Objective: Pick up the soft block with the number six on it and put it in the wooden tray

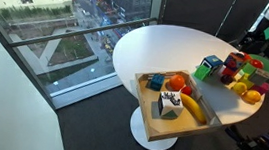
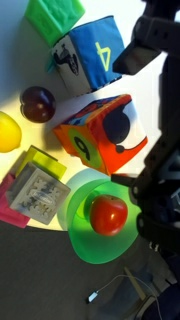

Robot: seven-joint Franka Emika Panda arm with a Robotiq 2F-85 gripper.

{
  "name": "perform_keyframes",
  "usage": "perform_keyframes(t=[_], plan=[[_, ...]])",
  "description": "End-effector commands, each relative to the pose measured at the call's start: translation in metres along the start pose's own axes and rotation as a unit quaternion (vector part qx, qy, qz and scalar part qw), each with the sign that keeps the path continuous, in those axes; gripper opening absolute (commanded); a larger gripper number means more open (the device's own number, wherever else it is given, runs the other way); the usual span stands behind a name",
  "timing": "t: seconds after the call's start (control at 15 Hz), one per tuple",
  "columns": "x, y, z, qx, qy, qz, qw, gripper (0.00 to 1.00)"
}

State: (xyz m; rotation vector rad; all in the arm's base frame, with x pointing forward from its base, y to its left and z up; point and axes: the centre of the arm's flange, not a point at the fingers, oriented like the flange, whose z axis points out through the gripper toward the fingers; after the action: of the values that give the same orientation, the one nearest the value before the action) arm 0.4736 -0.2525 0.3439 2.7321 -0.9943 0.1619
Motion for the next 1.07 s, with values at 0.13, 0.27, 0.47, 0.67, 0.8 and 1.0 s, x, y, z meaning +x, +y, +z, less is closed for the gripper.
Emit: perform_keyframes(t=[0.13, 0.27, 0.47, 0.67, 0.8, 1.0], plan=[[0.038, -0.005, 0.016, 0.013, -0.017, 0.010, 0.9997, 1.00], [0.042, -0.007, 0.023, 0.018, -0.022, 0.009, 0.9996, 1.00], [0.045, -0.007, 0.035, 0.021, -0.027, -0.003, 0.9994, 1.00], [0.047, -0.006, 0.043, 0.027, -0.032, -0.027, 0.9988, 1.00], [0.047, -0.004, 0.046, 0.031, -0.034, -0.043, 0.9980, 1.00], [0.049, 0.000, 0.048, 0.029, -0.034, -0.061, 0.9971, 1.00]])
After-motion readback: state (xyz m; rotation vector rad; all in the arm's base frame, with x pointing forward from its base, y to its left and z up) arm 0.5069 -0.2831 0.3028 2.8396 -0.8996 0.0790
